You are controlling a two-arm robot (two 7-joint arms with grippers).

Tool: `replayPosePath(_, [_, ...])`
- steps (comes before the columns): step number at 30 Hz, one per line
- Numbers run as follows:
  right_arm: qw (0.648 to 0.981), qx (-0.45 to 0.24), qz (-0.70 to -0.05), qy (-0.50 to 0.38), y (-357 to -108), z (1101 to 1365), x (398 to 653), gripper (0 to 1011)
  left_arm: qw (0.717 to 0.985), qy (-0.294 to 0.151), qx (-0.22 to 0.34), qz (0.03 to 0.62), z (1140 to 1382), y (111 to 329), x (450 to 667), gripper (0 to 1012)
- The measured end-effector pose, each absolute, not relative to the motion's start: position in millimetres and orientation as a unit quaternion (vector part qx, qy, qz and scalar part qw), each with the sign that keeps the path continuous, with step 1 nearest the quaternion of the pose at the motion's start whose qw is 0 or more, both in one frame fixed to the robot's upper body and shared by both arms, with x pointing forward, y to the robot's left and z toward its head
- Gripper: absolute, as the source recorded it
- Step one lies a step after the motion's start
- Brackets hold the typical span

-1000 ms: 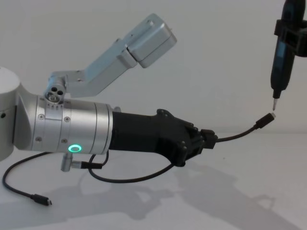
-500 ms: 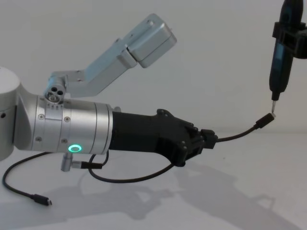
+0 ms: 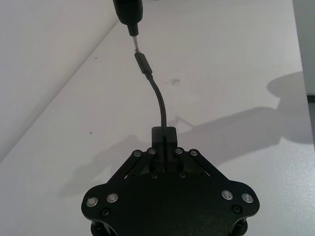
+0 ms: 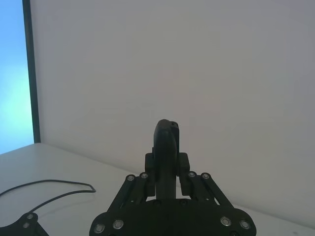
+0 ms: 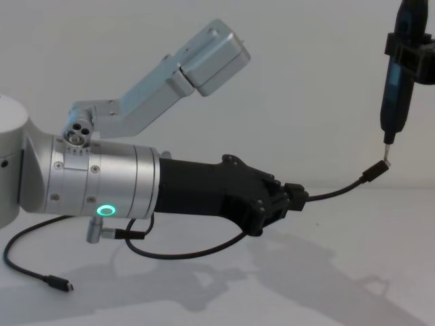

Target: Pick up the data cable with the one hand.

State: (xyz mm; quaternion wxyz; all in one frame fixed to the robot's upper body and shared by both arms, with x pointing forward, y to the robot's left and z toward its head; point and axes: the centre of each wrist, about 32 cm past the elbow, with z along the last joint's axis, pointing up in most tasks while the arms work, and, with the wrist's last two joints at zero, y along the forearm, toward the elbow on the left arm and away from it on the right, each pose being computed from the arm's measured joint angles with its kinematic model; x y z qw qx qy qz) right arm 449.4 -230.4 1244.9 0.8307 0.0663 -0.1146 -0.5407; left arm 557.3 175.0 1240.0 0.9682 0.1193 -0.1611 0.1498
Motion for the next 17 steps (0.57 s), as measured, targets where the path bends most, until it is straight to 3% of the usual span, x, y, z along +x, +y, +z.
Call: replayPosePath(17, [0.831, 0.066, -0.541, -0.114, -230.5, 1245.1, 449.5, 275, 0.968, -0.161, 0.119, 0.15, 1240.0, 175.0, 557.3, 36])
